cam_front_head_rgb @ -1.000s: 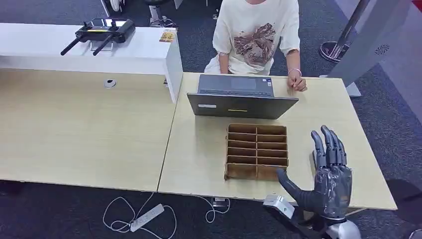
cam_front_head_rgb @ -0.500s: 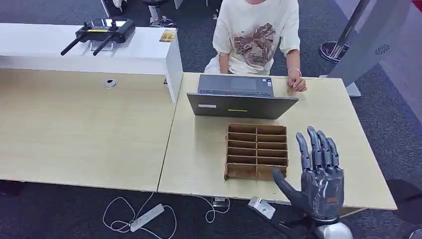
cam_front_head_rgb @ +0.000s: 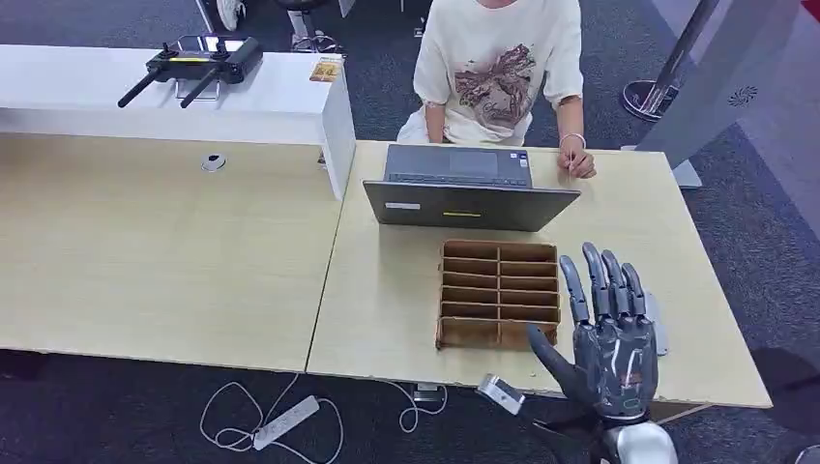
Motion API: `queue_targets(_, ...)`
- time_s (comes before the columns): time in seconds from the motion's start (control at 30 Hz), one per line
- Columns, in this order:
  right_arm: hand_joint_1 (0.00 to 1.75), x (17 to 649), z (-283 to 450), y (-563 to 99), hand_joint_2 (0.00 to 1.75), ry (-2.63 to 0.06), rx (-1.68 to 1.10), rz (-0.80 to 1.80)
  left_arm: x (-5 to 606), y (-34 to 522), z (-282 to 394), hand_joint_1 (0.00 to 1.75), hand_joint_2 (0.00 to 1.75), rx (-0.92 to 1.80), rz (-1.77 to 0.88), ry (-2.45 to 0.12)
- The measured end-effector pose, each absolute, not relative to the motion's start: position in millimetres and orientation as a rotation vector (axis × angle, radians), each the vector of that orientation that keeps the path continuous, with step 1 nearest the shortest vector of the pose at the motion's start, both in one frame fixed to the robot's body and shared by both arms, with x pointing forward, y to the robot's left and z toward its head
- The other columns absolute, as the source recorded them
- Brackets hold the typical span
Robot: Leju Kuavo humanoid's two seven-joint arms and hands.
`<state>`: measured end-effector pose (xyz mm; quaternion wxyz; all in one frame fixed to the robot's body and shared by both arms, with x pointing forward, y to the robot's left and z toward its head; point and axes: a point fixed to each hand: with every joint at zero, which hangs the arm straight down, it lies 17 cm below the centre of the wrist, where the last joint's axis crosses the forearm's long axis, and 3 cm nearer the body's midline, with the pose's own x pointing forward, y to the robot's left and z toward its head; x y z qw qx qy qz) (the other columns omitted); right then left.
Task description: Pass the card to the sensor for recognition and then transmit it.
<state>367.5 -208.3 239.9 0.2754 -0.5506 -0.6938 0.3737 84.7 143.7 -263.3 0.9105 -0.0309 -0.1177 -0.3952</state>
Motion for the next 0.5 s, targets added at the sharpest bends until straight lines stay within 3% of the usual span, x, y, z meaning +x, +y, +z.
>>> queue_targets(0.2, 0.0, 387, 194, -211, 1.75, -1.622, -1.397, 1.119, 85, 144, -263, 0.0, 0.0, -0.064, -0.808, -0.242)
queue_targets(0.5, 0.0, 389, 167, -211, 1.75, -1.52, -1.348, 1.179, 85, 143, -263, 0.0, 0.0, -0.065, -0.822, -0.244)
